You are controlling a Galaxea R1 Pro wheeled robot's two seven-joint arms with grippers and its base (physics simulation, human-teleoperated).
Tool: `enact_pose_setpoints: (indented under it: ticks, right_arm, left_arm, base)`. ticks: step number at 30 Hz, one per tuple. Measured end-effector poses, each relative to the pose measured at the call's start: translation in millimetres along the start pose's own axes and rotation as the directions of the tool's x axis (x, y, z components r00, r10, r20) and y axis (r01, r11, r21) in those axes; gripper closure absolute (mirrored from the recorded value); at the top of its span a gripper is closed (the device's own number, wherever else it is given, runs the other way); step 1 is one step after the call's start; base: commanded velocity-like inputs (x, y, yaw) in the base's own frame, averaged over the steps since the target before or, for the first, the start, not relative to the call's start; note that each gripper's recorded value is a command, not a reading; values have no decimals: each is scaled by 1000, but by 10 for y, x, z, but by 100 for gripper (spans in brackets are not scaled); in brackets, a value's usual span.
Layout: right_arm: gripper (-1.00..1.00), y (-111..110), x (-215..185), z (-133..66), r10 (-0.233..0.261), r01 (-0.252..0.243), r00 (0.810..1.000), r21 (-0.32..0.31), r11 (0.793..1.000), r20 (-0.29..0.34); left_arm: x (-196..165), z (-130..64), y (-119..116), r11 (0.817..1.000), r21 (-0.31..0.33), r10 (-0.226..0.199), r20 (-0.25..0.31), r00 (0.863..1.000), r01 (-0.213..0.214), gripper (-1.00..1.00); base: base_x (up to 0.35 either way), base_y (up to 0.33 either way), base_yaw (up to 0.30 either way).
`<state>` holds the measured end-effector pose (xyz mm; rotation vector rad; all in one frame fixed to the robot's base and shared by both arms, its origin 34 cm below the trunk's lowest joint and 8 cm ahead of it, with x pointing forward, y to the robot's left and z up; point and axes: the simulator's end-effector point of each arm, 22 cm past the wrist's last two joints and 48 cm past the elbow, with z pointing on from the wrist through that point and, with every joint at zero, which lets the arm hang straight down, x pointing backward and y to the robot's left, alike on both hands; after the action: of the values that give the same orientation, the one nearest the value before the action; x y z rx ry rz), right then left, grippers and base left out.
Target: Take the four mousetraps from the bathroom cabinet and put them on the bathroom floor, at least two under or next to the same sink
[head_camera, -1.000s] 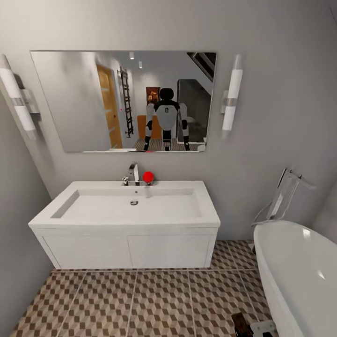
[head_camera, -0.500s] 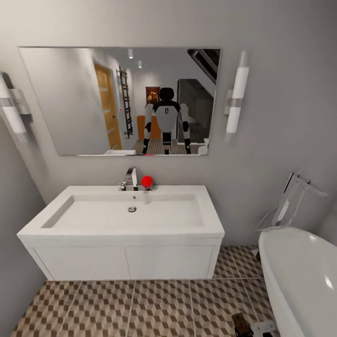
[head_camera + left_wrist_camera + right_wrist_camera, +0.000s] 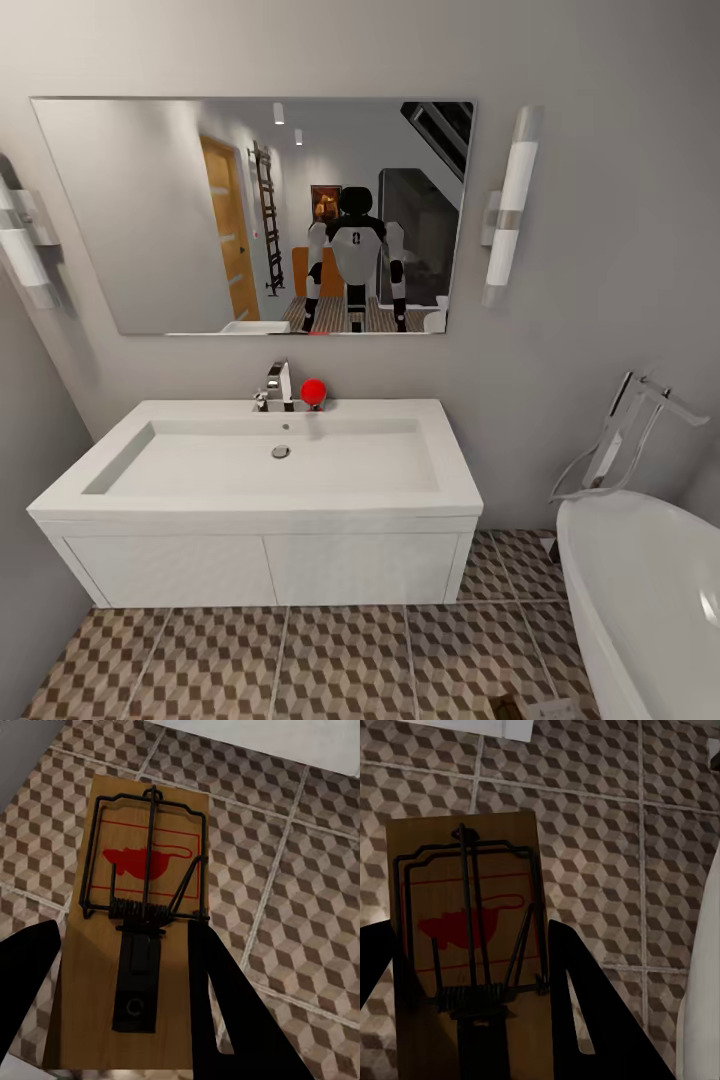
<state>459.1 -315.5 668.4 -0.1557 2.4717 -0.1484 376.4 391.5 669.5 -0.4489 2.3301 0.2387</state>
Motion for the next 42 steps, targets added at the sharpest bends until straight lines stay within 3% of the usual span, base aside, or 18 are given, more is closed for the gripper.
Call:
enact_pose_setpoints:
  ticks: [17, 42]
  right_arm:
    - [100, 16, -4, 0, -12, 12, 1000, -6, 1000, 1]
    - [100, 18, -15, 2, -13, 13, 1000, -8, 1000, 6]
  left_arm:
    - [-1, 1, 14, 1000, 0, 3, -2, 1000, -3, 100]
    - [-2, 2, 6, 1000, 0, 3, 0, 1000, -3, 100]
  base:
    - [280, 26, 0]
    - [11, 3, 0]
